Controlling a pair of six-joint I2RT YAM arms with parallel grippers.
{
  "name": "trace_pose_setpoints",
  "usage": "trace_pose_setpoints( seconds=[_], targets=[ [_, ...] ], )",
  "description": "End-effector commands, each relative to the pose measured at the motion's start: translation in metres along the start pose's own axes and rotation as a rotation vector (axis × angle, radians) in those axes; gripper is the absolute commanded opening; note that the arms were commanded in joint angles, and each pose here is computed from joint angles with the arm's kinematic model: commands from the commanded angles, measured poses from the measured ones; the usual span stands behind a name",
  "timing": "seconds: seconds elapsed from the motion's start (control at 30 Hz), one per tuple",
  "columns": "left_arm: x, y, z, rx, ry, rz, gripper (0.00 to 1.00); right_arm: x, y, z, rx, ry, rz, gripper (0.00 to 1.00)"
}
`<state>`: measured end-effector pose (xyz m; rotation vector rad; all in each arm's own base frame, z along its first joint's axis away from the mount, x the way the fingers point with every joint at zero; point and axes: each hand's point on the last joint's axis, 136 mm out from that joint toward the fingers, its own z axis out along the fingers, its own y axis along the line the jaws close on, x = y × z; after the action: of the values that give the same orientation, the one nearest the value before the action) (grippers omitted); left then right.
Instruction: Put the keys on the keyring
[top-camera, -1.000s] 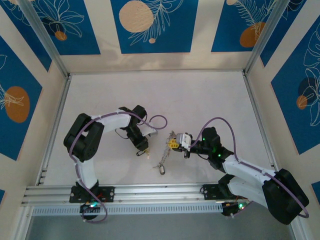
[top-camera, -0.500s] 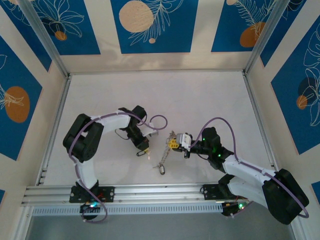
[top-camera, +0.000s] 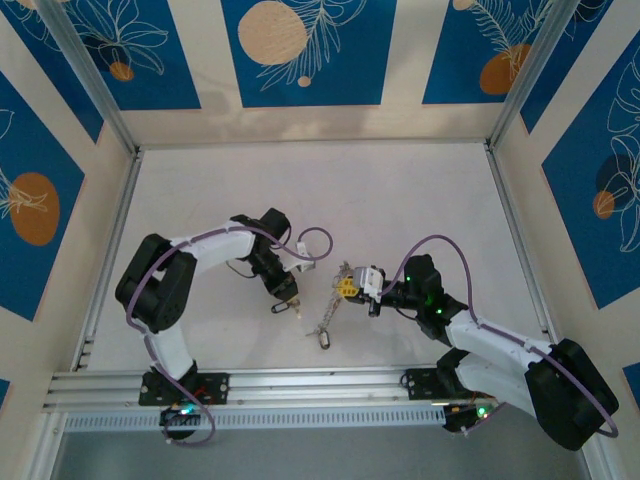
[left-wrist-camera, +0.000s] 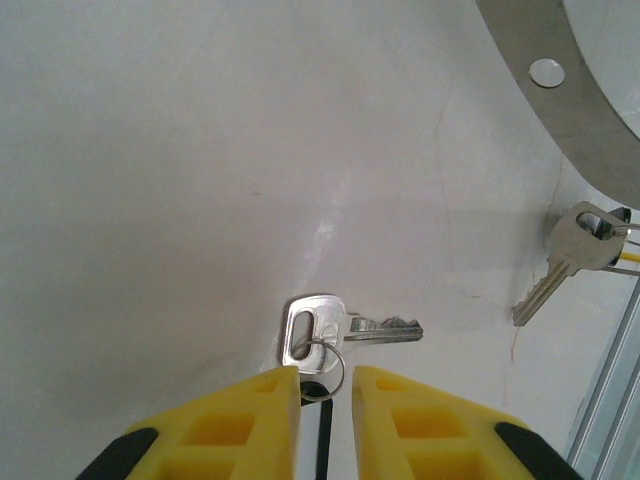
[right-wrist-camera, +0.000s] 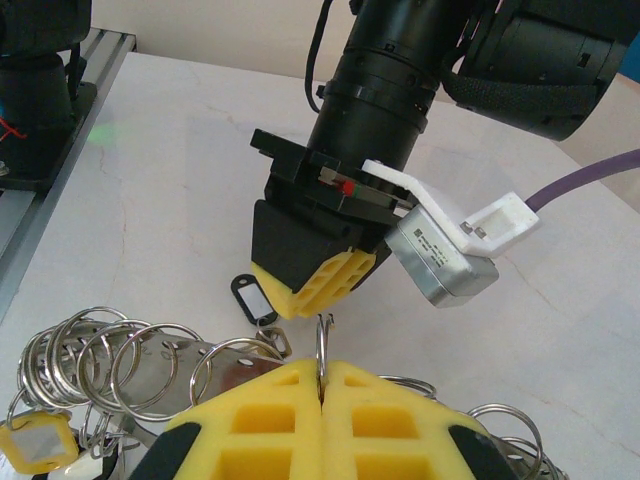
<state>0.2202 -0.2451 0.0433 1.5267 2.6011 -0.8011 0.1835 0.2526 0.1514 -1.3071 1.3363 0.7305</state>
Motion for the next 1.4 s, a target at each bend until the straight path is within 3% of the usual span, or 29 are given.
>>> trace_pose_setpoints(
  seconds=[0.0, 0.27, 0.53, 0.63, 0.8, 1.03, 1.37],
  targets=[
    [0.011, 0.005, 0.004, 0.003, 0.036, -0.042, 0.26, -0.011, -0.002, -0.003, 0.009, -0.045, -0.026, 0.00],
    [0.021, 0.008, 0.004, -0.064, 0.070, 0.003, 0.36, -0.011, -0.002, -0.003, 0.011, -0.044, -0.025, 0.00],
    [0.029, 0.001, 0.000, -0.248, 0.057, 0.273, 0.36, -0.011, -0.002, -0.003, 0.012, -0.045, -0.028, 0.00],
    [0.022, -0.007, -0.002, -0.305, -0.012, 0.442, 0.38, -0.011, -0.003, -0.003, 0.014, -0.046, -0.029, 0.00],
    [0.016, -0.015, -0.001, -0.365, -0.087, 0.611, 0.39, -0.013, -0.003, -0.004, 0.019, -0.050, -0.034, 0.00],
    [0.014, -0.011, 0.011, -0.439, -0.080, 0.716, 0.39, -0.014, -0.004, -0.005, 0.027, -0.057, -0.039, 0.00],
    [0.018, -0.001, 0.019, -0.483, -0.061, 0.726, 0.32, -0.015, -0.004, -0.007, 0.036, -0.063, -0.041, 0.00]
  ],
)
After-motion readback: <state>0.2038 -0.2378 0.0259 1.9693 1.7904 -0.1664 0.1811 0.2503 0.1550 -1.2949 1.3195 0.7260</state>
